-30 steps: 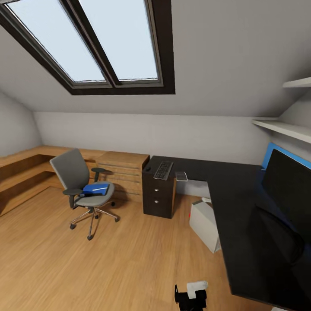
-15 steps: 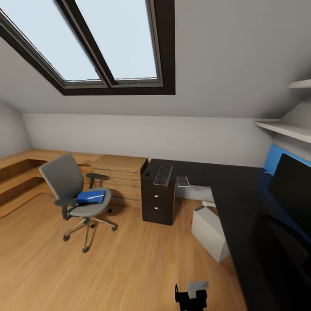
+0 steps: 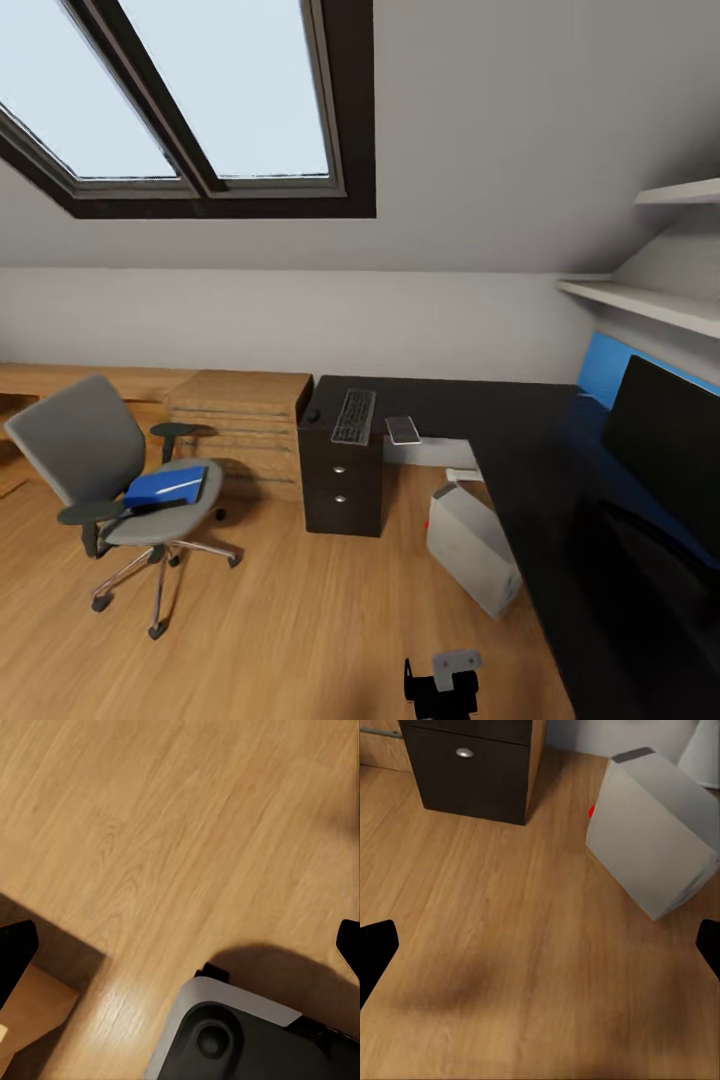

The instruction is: In the bedroom, organize the workspace by keeping the computer under the desk, ensuring the monitor is on the desk, placing the keyboard on the desk next to the monitor, placing the mouse on the desk next to the keyboard, moving the folder from the swivel chair onto the desk next to the mouse, stacking the notebook on top of the folder with the pen on top of the notebook, and positioning the swivel chair next to the desk.

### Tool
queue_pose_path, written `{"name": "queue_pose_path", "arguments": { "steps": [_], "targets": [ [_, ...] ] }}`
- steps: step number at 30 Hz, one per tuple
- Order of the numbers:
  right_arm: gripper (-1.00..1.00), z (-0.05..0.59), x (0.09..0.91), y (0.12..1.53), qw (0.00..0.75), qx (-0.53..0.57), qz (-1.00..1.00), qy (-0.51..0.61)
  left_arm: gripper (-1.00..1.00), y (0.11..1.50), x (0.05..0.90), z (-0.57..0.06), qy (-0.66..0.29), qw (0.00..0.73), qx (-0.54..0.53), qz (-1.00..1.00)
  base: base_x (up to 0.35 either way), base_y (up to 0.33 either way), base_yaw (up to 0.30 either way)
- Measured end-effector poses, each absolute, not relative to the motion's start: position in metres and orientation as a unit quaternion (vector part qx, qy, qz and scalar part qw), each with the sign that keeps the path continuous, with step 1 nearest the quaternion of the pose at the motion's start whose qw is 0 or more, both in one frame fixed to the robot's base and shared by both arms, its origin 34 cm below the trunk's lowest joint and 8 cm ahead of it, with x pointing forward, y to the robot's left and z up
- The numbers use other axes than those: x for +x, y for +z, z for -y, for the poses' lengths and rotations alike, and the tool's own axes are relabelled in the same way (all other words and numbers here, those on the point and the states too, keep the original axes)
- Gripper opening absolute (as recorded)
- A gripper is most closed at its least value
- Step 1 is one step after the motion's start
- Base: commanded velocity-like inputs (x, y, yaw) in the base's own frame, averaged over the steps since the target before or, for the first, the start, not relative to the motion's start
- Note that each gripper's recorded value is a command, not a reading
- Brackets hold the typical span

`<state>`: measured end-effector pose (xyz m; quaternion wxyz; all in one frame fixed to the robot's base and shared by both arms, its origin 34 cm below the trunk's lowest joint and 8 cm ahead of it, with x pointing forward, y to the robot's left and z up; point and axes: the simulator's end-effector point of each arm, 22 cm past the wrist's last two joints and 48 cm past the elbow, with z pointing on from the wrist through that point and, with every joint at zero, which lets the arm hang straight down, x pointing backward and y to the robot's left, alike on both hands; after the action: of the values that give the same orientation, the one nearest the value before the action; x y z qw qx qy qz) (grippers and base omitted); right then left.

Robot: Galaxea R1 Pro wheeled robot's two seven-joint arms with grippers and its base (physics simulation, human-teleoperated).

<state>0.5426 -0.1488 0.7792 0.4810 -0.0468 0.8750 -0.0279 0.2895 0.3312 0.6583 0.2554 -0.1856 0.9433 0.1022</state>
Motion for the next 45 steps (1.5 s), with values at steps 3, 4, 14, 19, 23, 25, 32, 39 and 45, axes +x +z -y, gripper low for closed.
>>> {"name": "queue_pose_path", "arguments": {
  "steps": [3, 4, 14, 19, 23, 25, 32, 39, 45],
  "targets": [
    [1.00, 0.1491, 0.5422, 0.7786, 0.480, -0.047, -0.875, -0.028, 1.00, 0.6583, 0.2894, -0.3313, 0.102, 0.255, -0.186, -0.943, 0.318, 0.158, -0.019],
    [1.00, 0.1494, 0.5421, 0.7785, 0.480, -0.047, -0.876, -0.029, 1.00, 0.6583, 0.2894, -0.3313, 0.102, 0.255, -0.186, -0.943, 0.318, 0.158, -0.010],
    [1.00, 0.1562, 0.5387, 0.7747, 0.475, -0.048, -0.878, -0.035, 1.00, 0.6583, 0.2893, -0.3313, 0.102, 0.255, -0.186, -0.943, 0.318, 0.157, -0.001],
    [1.00, 0.1523, 0.5385, 0.7751, 0.476, -0.049, -0.878, -0.031, 1.00, 0.6583, 0.2893, -0.3313, 0.102, 0.255, -0.186, -0.943, 0.318, 0.154, 0.000],
    [1.00, 0.1513, 0.5383, 0.7748, 0.475, -0.050, -0.878, -0.029, 1.00, 0.6583, 0.2893, -0.3313, 0.102, 0.255, -0.186, -0.943, 0.318, 0.153, 0.000],
    [1.00, 0.1512, 0.5382, 0.7747, 0.475, -0.050, -0.878, -0.029, 1.00, 0.6583, 0.2893, -0.3313, 0.102, 0.255, -0.186, -0.943, 0.318, 0.153, 0.000],
    [1.00, 0.1511, 0.5385, 0.7749, 0.475, -0.050, -0.878, -0.028, 1.00, 0.6582, 0.2892, -0.3312, 0.102, 0.255, -0.186, -0.944, 0.318, 0.153, 0.000],
    [1.00, 0.1505, 0.5383, 0.7748, 0.475, -0.051, -0.878, -0.027, 1.00, 0.6578, 0.2888, -0.3306, 0.101, 0.253, -0.185, -0.944, 0.318, 0.151, -0.061],
    [1.00, 0.1510, 0.5384, 0.7747, 0.475, -0.051, -0.878, -0.027, 1.00, 0.6575, 0.2891, -0.3294, 0.099, 0.253, -0.184, -0.945, 0.318, 0.151, -0.240]
  ]
}}
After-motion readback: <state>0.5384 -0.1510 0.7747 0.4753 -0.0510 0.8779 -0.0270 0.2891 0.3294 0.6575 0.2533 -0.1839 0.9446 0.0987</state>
